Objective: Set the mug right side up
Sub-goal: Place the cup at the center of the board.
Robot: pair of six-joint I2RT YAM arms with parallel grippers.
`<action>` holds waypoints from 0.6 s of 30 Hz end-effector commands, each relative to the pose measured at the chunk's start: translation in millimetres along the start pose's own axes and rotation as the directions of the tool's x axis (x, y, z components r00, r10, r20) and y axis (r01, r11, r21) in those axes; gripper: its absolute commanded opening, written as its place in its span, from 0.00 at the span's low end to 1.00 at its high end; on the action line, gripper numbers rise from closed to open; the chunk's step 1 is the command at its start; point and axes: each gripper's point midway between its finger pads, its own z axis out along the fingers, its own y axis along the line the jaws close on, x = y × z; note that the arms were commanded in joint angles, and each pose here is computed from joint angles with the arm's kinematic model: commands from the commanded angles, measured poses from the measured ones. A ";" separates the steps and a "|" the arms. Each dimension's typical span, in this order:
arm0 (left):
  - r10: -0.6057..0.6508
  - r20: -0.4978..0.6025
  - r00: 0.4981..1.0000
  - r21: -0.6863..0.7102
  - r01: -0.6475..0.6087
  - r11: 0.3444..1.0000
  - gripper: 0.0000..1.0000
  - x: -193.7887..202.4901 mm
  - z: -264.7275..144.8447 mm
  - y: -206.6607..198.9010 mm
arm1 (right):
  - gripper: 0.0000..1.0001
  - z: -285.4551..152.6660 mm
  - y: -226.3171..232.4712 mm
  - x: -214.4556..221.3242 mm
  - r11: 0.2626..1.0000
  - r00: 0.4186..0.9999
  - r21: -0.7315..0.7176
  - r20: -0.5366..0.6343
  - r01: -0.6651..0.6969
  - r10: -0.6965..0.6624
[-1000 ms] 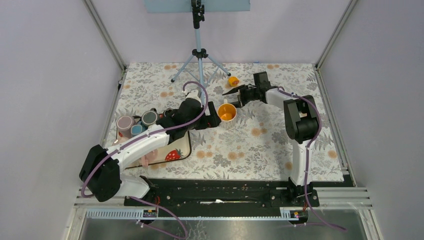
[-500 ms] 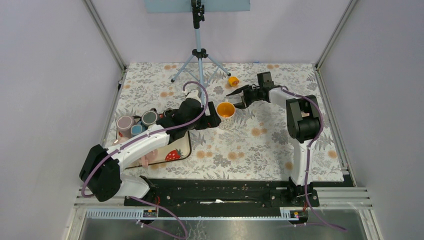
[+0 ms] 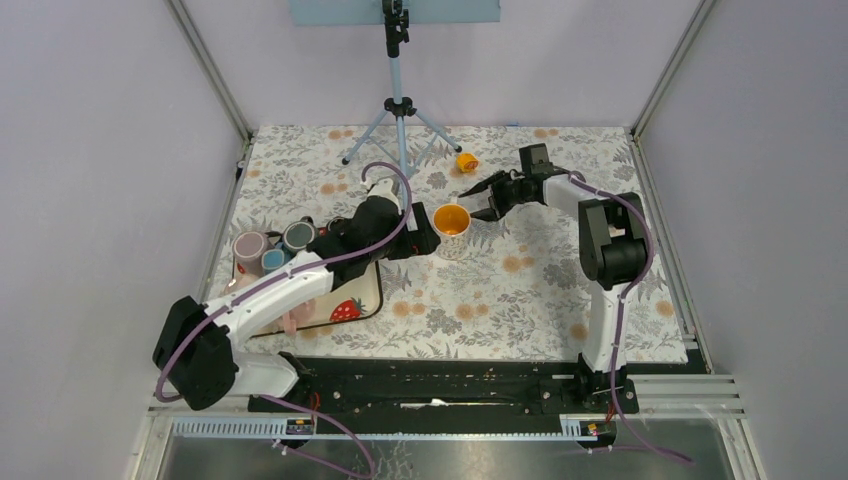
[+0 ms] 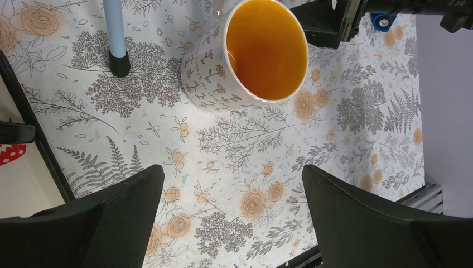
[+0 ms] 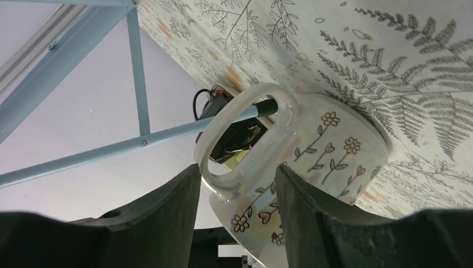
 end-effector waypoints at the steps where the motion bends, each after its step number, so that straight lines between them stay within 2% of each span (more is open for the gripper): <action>1: 0.000 0.084 0.996 0.031 -0.003 1.000 0.99 -24.7 -16.7 -13.2 | 0.59 -31.5 11.6 6.1 0.996 0.993 -0.019 0.078 0.091 -0.090; 7: -0.022 0.111 0.994 0.013 0.021 1.000 0.99 -31.4 -30.4 -10.2 | 0.64 -57.7 5.7 7.1 0.981 0.960 0.035 0.204 0.189 -0.192; 15: -0.045 0.125 0.991 -0.048 0.051 0.998 0.99 -32.8 -44.6 2.2 | 0.87 -103.7 -7.6 8.9 0.936 0.852 0.156 0.389 0.315 -0.351; 18: -0.063 0.124 0.990 -0.084 0.074 0.994 0.99 -31.0 -47.9 9.8 | 0.96 -127.3 -6.3 12.9 0.911 0.788 0.197 0.457 0.364 -0.413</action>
